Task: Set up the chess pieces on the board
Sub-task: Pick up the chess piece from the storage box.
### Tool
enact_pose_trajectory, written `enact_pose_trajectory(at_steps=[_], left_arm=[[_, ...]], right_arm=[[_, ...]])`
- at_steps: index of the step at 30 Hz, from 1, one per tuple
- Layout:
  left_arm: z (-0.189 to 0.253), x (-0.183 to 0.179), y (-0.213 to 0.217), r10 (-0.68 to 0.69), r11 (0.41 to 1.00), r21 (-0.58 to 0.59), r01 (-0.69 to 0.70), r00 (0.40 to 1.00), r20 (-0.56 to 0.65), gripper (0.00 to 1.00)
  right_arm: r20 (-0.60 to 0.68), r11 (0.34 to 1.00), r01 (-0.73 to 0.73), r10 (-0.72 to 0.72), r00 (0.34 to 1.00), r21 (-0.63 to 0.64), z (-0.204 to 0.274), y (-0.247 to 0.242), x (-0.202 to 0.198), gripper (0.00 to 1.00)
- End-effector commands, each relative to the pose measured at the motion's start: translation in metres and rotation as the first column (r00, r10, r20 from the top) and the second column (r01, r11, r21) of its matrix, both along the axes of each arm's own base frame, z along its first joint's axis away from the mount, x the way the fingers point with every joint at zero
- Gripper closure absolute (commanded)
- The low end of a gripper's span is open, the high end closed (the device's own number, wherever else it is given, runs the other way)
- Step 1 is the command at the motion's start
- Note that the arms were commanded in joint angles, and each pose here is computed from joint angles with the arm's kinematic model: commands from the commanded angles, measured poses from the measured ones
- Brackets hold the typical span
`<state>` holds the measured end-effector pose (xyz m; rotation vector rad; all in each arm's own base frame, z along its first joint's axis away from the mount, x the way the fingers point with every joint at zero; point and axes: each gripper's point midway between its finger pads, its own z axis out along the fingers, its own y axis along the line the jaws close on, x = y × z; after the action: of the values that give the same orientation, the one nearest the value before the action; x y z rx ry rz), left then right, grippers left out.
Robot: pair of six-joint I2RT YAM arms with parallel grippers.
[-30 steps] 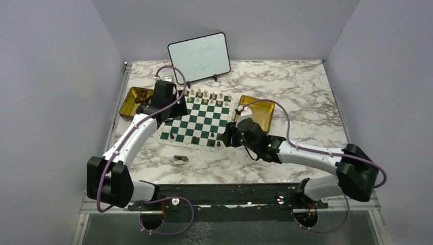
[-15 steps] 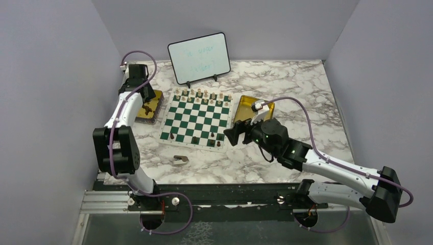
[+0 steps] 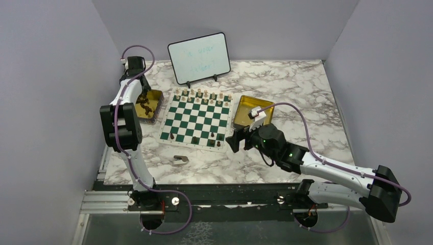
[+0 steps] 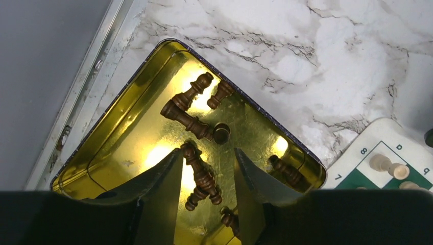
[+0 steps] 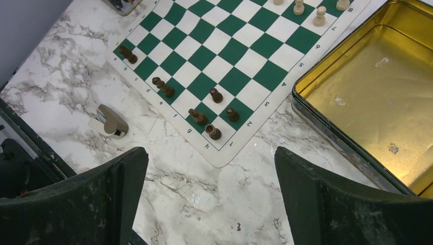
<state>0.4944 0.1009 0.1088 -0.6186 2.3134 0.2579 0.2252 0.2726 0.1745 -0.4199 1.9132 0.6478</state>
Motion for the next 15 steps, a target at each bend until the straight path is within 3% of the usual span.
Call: enact_pose_trajectory(at_steps=[1,15], left_arm=[[-0.004,0.013,0.010,-0.011,1.000,-0.014,0.011,1.000,0.010,0.61],[-0.037,0.022,0.003,-0.050,0.996,-0.078,0.048,0.998,-0.025,0.63]], right_arm=[[0.043,1.000,-0.008,0.008,0.999,0.015,0.010,0.005,0.004,0.00],[0.051,1.000,0.006,-0.005,0.999,-0.013,0.002,0.003,0.007,0.00]])
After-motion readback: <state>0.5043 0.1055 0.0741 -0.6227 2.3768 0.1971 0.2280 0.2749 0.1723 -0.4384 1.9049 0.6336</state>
